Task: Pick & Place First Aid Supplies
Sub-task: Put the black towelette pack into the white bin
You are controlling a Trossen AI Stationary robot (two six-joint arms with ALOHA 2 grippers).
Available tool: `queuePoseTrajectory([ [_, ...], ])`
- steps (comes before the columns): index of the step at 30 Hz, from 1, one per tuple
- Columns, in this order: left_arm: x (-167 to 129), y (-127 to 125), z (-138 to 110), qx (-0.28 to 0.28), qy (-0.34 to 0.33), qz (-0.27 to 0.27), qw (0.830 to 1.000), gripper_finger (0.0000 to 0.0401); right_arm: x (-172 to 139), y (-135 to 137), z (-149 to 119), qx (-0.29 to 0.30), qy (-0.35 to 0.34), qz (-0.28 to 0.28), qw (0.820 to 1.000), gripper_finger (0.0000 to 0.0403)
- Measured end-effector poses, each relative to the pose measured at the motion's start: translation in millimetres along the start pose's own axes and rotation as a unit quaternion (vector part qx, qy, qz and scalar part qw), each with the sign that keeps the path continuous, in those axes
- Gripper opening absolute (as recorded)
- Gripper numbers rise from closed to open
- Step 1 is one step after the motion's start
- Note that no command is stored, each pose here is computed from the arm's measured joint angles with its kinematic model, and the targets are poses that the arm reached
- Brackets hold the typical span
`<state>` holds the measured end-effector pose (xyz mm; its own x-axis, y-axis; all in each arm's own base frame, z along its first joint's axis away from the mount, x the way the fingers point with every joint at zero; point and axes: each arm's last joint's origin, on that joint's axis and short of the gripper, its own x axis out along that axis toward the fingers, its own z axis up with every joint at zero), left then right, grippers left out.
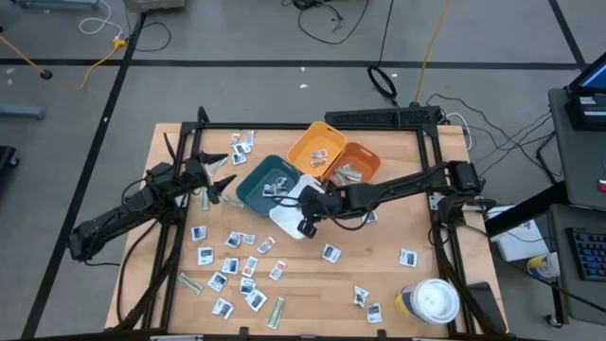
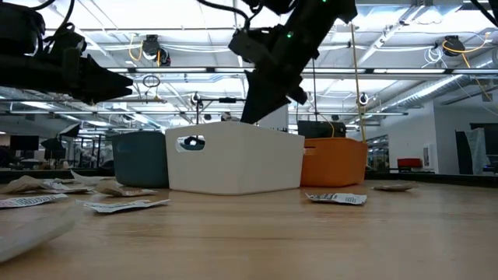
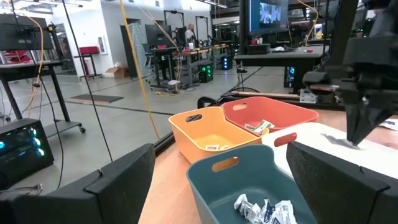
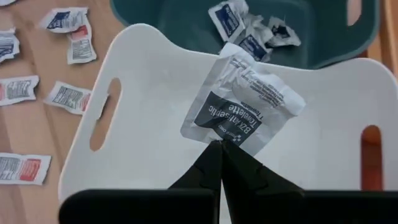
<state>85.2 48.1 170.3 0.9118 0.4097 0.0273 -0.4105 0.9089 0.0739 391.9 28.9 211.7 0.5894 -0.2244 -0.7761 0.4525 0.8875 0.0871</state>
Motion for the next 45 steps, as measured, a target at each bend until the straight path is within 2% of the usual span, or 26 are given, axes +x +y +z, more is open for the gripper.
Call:
queuePoseTrajectory([
  [6,0,0,0,0.0,0.0,0.0,1.0,0.0367,13,-1,-5,-0.005,0.024,0.005,1.0,0.0001],
  [10,0,0,0,0.0,0.0,0.0,1.0,0.0367,12,0,-4,-0.026,0.021,0.016,0.999,0.0019],
  [16,0,0,0,0.0,0.0,0.0,1.0,0.0367,12,4,-1,-0.044,0.018,0.059,0.997,0.0095],
  [19,0,0,0,0.0,0.0,0.0,1.0,0.0367,12,3,-1,-0.045,0.019,0.06,0.997,0.014],
  [24,0,0,0,0.0,0.0,0.0,1.0,0.0367,-9,-5,8,-0.034,0.044,0.111,0.992,0.0186],
  [28,0,0,0,0.0,0.0,0.0,1.0,0.0367,-25,-13,10,-0.03,0.076,0.144,0.986,0.0196],
  [32,0,0,0,0.0,0.0,0.0,1.0,0.0367,-40,-19,7,-0.057,0.114,0.173,0.977,0.0196],
  [39,0,0,0,0.0,0.0,0.0,1.0,0.0367,-54,-31,-11,-0.075,0.184,0.145,0.969,0.0196],
  [45,0,0,0,0.0,0.0,0.0,1.0,0.0367,-58,-41,-31,-0.016,0.228,0.115,0.967,0.0196],
])
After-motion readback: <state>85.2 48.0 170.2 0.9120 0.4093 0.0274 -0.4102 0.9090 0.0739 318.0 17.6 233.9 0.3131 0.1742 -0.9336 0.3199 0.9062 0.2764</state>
